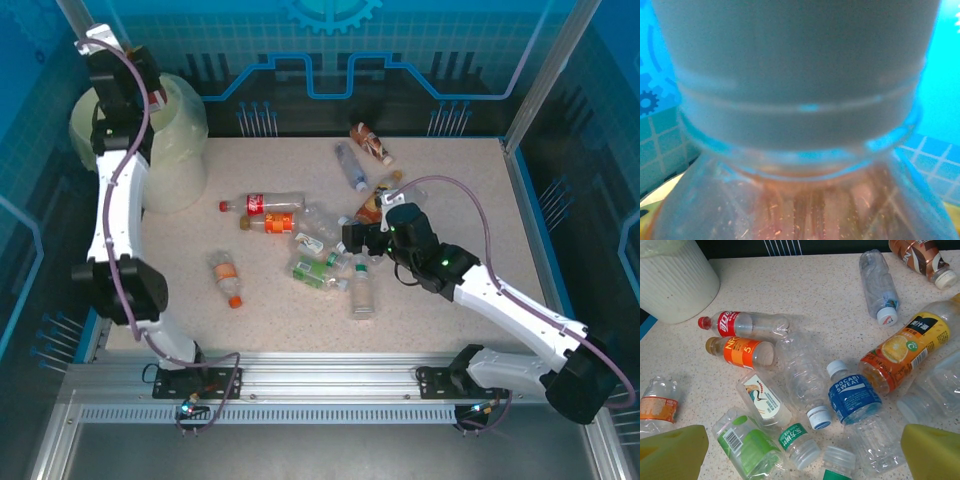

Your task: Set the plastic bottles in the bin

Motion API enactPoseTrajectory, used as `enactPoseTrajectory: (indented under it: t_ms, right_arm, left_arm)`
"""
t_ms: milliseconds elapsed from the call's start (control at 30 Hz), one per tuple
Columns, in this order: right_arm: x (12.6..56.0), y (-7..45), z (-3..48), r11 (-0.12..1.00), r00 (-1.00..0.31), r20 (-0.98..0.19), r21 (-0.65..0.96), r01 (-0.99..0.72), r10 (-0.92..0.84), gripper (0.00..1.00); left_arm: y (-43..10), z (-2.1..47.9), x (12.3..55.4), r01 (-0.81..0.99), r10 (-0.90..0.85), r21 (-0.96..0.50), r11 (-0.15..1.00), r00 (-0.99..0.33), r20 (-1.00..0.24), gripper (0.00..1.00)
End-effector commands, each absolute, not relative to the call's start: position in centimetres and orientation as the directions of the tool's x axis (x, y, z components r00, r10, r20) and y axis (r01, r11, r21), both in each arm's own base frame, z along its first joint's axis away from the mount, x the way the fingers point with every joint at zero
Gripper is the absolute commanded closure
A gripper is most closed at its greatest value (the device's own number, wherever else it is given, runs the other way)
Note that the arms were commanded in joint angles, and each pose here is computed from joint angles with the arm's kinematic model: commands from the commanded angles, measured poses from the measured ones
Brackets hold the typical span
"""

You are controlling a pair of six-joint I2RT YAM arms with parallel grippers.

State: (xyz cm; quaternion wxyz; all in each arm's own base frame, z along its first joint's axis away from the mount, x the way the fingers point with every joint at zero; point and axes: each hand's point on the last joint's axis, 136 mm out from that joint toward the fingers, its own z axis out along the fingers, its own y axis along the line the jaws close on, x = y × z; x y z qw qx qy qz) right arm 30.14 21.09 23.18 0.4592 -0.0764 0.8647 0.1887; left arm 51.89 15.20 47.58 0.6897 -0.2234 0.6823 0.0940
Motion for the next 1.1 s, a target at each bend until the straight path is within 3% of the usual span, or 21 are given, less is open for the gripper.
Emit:
enactPoseTrajectory:
  t_ms: [0,133,433,833,1067]
  right_arm:
    - [30.3,20.0,23.7,0.926,-0.554,-0.829,0.262,-0.270,0.073,0.00]
    - [30.2,19.8,23.9,0.926,-0.549,-0.832,0.267,-0.267,0.081,0.00]
    - [29.6,19.0,23.1,0.932,-0.556,-0.826,0.268,-0.244,0.092,0.00]
    - [29.7,19.7,23.0,0.925,-0.570,-0.818,0.271,-0.267,0.075,0.00]
    - [29.9,20.6,23.4,0.913,-0.581,-0.811,0.284,-0.293,0.066,0.00]
  left_arm:
    - [16.4,46.7,53.3,-0.390,-0.223,-0.206,0.897,0.003,-0.975,0.40]
    - [16.4,44.1,56.5,-0.222,-0.307,-0.284,0.933,-0.078,-0.948,0.40]
    - [17.6,38.3,60.5,-0.138,-0.362,-0.337,0.931,-0.237,-0.902,0.41]
    - [12.0,34.1,60.8,-0.008,-0.476,-0.517,0.856,-0.403,-0.782,0.40]
    - [7.7,32.0,60.5,-0.037,-0.542,-0.600,0.799,-0.476,-0.692,0.35]
